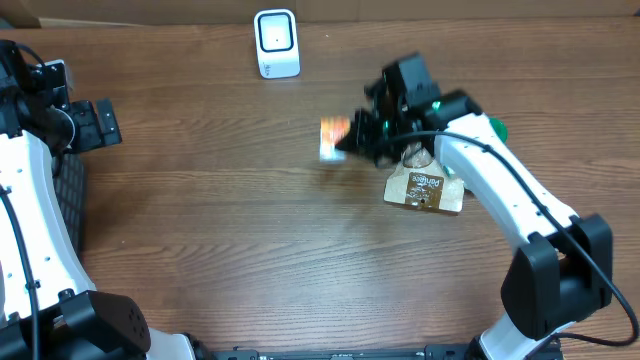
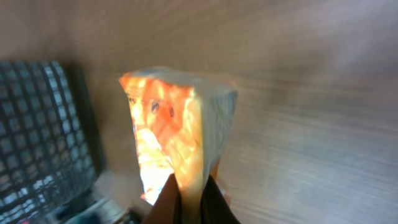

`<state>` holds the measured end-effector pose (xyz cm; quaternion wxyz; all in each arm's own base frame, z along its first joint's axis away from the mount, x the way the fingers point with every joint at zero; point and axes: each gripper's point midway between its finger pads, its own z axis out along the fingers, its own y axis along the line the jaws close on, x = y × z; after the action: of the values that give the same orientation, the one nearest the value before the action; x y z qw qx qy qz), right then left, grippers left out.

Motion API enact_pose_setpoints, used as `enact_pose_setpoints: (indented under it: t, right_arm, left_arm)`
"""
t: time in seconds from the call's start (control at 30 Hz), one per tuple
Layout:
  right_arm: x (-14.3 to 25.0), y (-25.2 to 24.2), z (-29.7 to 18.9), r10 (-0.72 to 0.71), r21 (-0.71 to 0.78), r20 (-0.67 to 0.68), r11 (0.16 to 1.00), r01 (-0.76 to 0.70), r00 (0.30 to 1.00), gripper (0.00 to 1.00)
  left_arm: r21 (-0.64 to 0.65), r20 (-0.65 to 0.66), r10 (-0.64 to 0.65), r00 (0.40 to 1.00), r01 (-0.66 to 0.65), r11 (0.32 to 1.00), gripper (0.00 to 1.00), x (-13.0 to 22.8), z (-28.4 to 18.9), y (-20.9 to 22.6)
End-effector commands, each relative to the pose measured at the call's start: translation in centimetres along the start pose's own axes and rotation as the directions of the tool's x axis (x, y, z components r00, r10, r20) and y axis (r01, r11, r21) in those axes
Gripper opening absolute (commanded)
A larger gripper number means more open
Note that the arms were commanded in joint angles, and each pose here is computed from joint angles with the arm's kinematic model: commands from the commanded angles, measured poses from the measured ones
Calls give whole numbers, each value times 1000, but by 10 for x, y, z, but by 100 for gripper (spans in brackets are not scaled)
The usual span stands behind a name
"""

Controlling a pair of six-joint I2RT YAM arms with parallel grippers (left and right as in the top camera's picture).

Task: Scan the item barcode
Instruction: 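Hold the orange pack in front of the scanner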

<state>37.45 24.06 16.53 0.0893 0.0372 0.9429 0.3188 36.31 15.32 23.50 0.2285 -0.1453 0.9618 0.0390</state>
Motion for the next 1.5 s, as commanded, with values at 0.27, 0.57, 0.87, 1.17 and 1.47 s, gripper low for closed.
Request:
enact_pose_setpoints:
  t: [0.27, 0.57, 0.87, 1.17, 1.47]
  right_arm:
    - [-165, 87, -41, -793, 793, 350, 534, 293, 498, 4]
    - [-221, 84, 74, -994, 940, -31, 8, 342, 109, 4]
    - [-219, 82, 134, -991, 897, -108, -131, 421, -79, 4]
    - [-222, 76, 141, -992, 900, -93, -120, 418, -86, 4]
    - [-222, 77, 139, -993, 904, -85, -113, 413, -84, 4]
  left_arm:
    - [3, 3, 20, 1000, -20, 1000, 100, -1, 0, -3]
    - [3, 3, 20, 1000, -20, 1000, 100, -1, 0, -3]
    - [3, 3, 20, 1000, -20, 1000, 100, -1, 0, -3]
    - [3, 3, 20, 1000, -20, 1000, 99, -1, 0, -3]
    - [3, 3, 20, 1000, -20, 1000, 99, -1, 0, -3]
